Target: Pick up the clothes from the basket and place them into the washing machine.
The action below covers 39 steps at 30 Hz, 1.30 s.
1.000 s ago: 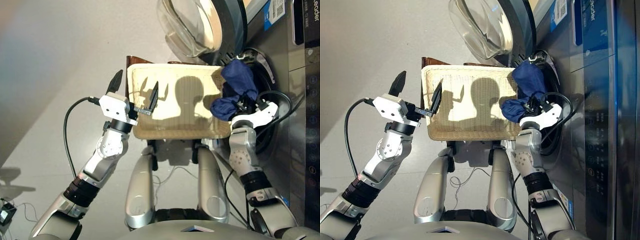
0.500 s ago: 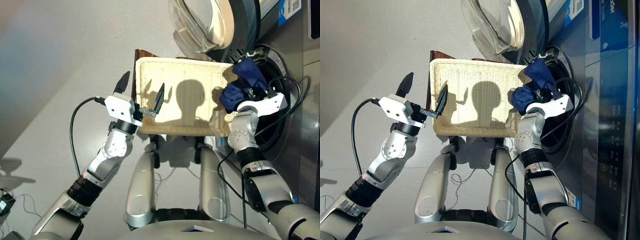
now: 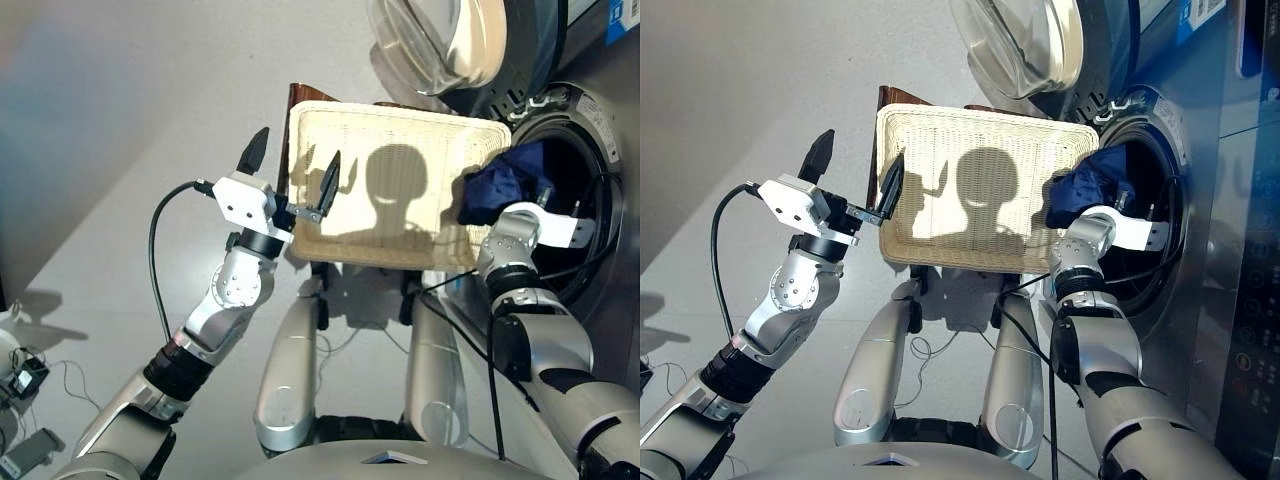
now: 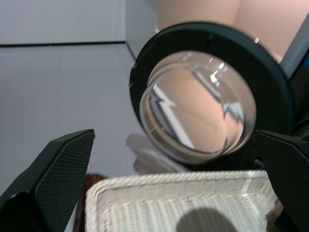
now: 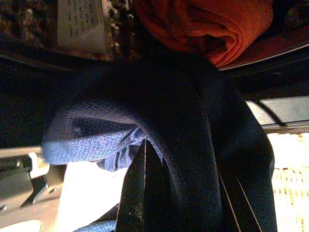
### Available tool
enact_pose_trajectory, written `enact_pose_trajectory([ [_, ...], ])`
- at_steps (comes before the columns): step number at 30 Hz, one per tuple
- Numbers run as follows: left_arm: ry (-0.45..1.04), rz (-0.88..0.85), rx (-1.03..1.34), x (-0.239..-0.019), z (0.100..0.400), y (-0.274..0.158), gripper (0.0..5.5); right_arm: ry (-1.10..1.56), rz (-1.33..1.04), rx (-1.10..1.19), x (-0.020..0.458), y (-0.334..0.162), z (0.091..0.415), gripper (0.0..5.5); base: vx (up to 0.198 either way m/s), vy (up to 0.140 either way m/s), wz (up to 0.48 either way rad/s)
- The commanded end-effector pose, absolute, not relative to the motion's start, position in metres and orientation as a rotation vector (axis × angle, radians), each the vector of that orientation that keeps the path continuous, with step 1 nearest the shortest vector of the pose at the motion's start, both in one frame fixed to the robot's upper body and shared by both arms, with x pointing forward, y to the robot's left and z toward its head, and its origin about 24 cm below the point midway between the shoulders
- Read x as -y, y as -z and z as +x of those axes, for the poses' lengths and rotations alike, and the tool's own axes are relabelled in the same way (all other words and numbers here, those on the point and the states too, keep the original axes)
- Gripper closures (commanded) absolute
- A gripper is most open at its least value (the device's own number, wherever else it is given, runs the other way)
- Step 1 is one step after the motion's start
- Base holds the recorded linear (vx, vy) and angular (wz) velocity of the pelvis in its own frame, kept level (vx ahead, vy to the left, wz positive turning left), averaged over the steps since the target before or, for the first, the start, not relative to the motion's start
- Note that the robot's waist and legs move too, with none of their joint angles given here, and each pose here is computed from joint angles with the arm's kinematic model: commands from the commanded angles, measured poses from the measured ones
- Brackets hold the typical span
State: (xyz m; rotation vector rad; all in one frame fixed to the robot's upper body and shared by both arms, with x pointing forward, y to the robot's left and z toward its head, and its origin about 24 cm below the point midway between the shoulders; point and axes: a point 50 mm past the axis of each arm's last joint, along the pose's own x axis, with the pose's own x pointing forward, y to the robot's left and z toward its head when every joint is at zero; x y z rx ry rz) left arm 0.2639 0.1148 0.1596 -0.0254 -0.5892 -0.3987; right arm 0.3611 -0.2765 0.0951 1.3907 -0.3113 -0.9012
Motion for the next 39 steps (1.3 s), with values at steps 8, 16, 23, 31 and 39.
enact_pose_trajectory([
  [8, 0.389, -0.084, 0.797, -0.119, 0.242, -0.197, 0.00, 1.211, 1.356, 0.555, 0.355, -0.112, 0.316, 5.50, 0.000, 0.000, 0.000],
  [16, 0.377, -0.079, 0.860, -0.121, 0.235, -0.206, 0.00, 1.352, 1.214, 0.641, 0.372, -0.140, 0.301, 5.50, 0.000, 0.000, 0.000],
  [23, 0.351, -0.050, 0.910, -0.129, 0.229, -0.213, 0.00, 1.504, 1.102, 0.636, 0.392, -0.139, 0.279, 5.50, 0.000, 0.000, 0.000],
  [31, 0.330, -0.047, 0.935, -0.137, 0.225, -0.216, 0.00, 1.521, 1.029, 0.765, 0.410, -0.156, 0.259, 5.50, 0.000, 0.000, 0.000],
  [39, 0.337, -0.050, 0.946, -0.139, 0.223, -0.219, 0.00, 1.516, 0.970, 0.776, 0.413, -0.159, 0.256, 5.50, 0.000, 0.000, 0.000],
])
